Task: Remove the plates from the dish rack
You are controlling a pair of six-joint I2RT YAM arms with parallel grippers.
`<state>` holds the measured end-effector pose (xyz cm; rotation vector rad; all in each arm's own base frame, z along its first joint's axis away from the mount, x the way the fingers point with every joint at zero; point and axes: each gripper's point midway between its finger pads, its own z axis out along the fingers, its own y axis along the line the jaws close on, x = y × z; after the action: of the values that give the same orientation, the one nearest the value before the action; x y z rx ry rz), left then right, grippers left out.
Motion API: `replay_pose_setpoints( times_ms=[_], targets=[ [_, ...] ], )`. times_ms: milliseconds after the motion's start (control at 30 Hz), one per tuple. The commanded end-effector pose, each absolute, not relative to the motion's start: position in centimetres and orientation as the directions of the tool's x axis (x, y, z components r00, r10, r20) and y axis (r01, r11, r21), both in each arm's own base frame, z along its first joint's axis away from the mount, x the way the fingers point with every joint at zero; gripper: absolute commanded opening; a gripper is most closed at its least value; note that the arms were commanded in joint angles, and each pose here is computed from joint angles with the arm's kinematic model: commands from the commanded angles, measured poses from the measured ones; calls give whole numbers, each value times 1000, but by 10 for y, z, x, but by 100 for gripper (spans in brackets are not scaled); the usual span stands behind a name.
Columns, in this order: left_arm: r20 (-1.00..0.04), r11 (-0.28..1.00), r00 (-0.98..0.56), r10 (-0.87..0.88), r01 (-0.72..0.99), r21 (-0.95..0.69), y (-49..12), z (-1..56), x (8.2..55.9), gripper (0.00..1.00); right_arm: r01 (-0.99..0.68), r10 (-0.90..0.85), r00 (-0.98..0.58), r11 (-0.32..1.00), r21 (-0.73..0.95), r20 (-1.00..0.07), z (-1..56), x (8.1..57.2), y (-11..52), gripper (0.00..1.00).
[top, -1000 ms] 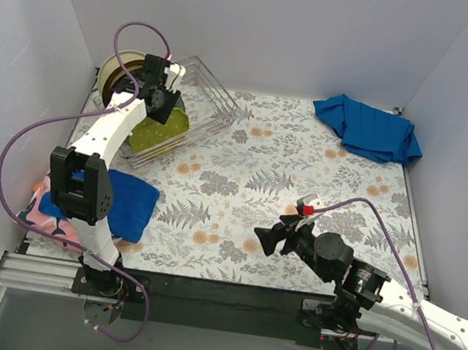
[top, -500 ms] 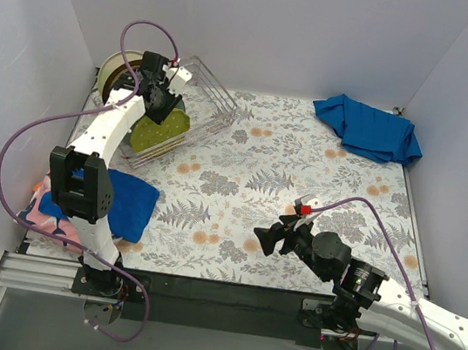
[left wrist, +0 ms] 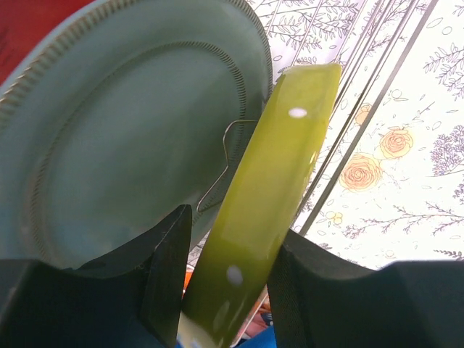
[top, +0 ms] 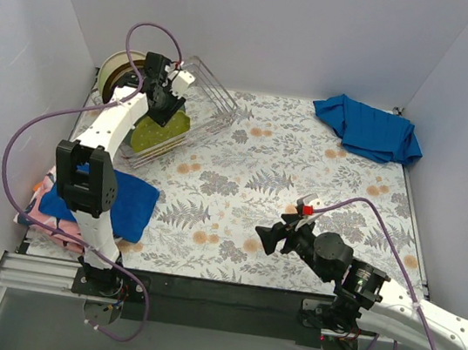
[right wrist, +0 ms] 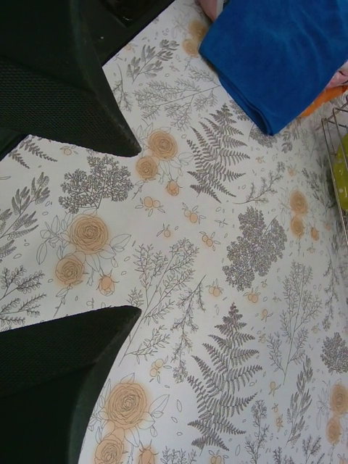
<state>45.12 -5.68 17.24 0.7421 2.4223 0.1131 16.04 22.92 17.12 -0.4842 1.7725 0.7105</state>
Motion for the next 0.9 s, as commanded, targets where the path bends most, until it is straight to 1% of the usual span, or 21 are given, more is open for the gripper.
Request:
replay_pose_setpoints(
  times_ms=[0,33,67,233,267,300,400,433,567,700,733,767,800,833,867],
  targets=[
    [-455,817,-718,527,575,40,-97,136,422,40,-641,90,-262,728,244,-961,190,163,230,88],
    [-449,818,-721,528,574,39,-96,135,421,39,-642,92,-261,727,244,-961,191,163,230,88],
    [-448,818,-721,528,573,42,-95,135,422,36,-641,93,-261,728,244,-961,191,163,230,88],
    [-448,822,-721,529,567,57,-93,137,424,26,-641,95,-258,727,244,-961,191,163,229,88],
    [-449,823,-720,529,564,64,-93,138,425,19,-642,95,-259,726,244,-961,191,163,229,88],
    [-452,827,-720,526,558,75,-91,139,426,14,-643,95,-258,726,244,-961,191,163,229,88],
    [-458,832,-723,517,550,71,-92,141,427,2,-640,94,-260,729,244,-961,191,163,229,88],
    [-462,835,-722,515,545,79,-91,143,428,0,-641,93,-261,728,244,-961,191,163,230,88],
    [-443,850,-733,515,502,158,-75,143,434,0,-641,98,-259,727,247,-961,195,164,231,88],
    [-467,864,-729,500,452,221,-68,158,445,0,-641,93,-262,727,245,-960,193,164,231,88],
    [-488,870,-721,491,438,228,-68,165,449,0,-640,94,-265,727,248,-960,193,163,231,88],
    [-500,870,-715,488,444,215,-72,168,449,22,-640,95,-264,727,248,-960,193,163,231,88],
    [-501,861,-709,496,474,182,-79,169,445,28,-637,97,-263,729,249,-960,193,164,230,88],
    [-518,856,-698,495,495,150,-87,172,444,31,-637,100,-263,729,251,-960,194,164,230,88],
    [-518,854,-697,496,500,146,-88,171,443,31,-634,105,-267,729,256,-958,194,164,230,88]
  ],
)
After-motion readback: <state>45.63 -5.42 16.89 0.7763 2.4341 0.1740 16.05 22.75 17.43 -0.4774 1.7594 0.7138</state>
